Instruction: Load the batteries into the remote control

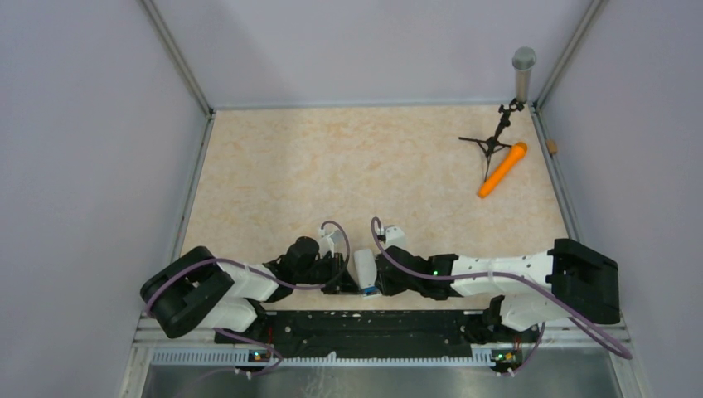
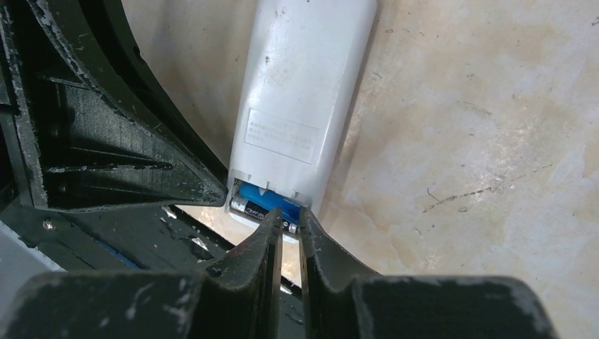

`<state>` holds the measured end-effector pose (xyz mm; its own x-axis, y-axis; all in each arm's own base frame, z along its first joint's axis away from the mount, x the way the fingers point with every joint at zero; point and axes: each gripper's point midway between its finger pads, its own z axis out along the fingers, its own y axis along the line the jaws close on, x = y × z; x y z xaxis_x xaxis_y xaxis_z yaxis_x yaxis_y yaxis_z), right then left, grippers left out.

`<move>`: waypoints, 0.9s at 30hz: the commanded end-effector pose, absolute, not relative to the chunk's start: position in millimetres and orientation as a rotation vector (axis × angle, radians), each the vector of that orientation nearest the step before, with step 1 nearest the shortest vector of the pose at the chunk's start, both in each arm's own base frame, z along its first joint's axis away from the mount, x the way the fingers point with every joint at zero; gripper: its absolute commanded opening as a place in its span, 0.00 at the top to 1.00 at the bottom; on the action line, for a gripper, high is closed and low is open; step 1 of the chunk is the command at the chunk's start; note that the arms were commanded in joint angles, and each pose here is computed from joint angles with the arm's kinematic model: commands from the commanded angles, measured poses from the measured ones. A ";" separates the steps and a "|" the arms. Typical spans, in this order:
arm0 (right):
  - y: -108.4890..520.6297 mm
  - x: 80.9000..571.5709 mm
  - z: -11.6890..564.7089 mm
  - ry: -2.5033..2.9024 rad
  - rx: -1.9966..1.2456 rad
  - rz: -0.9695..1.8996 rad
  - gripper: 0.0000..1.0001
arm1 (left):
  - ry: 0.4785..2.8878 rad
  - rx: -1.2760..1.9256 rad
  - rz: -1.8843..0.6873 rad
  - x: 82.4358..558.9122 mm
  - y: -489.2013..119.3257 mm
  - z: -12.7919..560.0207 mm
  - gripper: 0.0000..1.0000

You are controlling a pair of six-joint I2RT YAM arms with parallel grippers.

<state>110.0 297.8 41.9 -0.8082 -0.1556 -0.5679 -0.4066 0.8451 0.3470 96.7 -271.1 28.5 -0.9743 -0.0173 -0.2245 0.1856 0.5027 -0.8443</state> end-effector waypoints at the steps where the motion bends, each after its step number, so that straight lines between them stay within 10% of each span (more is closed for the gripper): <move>1: 302.4 112.4 42.5 2.478 -0.391 0.656 0.87 | 2.494 0.168 -1.501 99.4 -276.9 35.2 0.81; 27: 317.2 91.0 20.9 2.563 -0.501 0.704 0.97 | 2.488 0.174 -1.534 102.7 -284.7 38.9 0.90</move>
<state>106.4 303.6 31.6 -0.8213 -0.1816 -0.5408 -0.4185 0.8360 0.3549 95.8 -272.1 24.4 -0.9813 -0.0197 -0.1915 0.1559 0.5024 -0.8505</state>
